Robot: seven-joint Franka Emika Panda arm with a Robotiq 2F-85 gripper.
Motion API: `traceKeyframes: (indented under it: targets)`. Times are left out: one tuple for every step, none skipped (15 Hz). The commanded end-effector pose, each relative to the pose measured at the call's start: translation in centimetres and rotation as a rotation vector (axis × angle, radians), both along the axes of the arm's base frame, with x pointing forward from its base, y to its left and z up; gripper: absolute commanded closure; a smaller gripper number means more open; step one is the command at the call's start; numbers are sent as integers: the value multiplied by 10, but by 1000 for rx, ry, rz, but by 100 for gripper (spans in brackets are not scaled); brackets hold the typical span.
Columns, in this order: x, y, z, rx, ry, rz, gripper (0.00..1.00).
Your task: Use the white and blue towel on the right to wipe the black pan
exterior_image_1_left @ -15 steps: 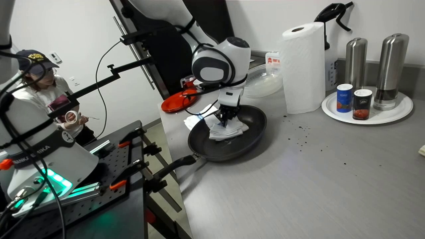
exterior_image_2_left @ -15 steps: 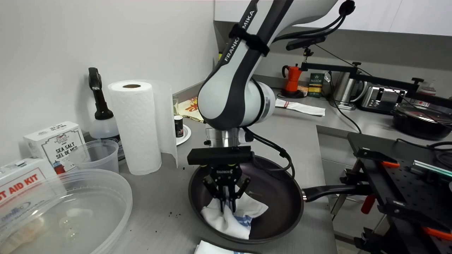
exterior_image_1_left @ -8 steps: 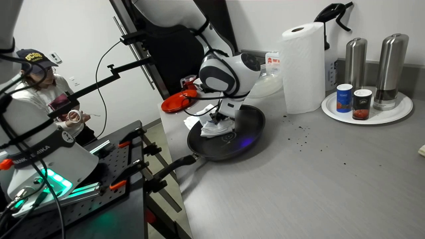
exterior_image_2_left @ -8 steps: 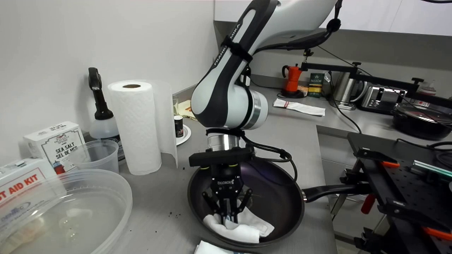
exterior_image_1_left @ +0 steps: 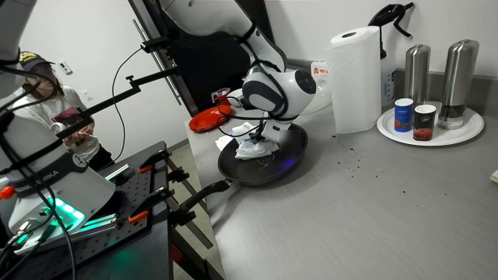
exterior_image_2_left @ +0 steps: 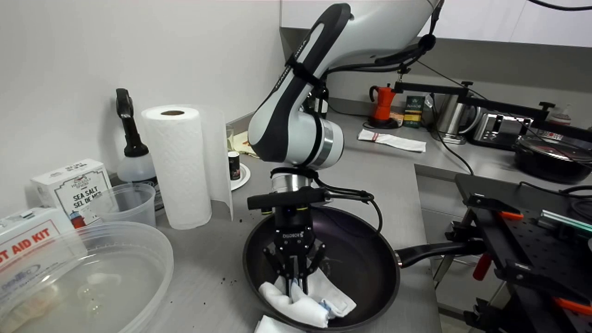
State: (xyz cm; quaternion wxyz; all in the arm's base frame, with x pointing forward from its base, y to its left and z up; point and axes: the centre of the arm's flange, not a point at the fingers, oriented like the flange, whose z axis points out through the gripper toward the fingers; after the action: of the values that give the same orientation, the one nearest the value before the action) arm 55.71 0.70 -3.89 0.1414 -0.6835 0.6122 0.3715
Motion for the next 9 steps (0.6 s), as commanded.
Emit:
traceKeyframes:
  targets:
    - [18,-30,42,-43,-75,-11,96]
    - [20,-40,58,-57,-103,-15,96]
    - [22,-48,75,-69,-131,-19,96]
    - [22,-55,93,-91,-163,-23,96]
    - [24,-62,108,-110,-189,-25,96]
    - [22,-68,127,-135,-218,-27,96]
    - [20,-73,142,-160,-241,-33,96]
    - [15,-79,157,-206,-259,-39,96]
    - [12,-84,168,-241,-278,-49,96]
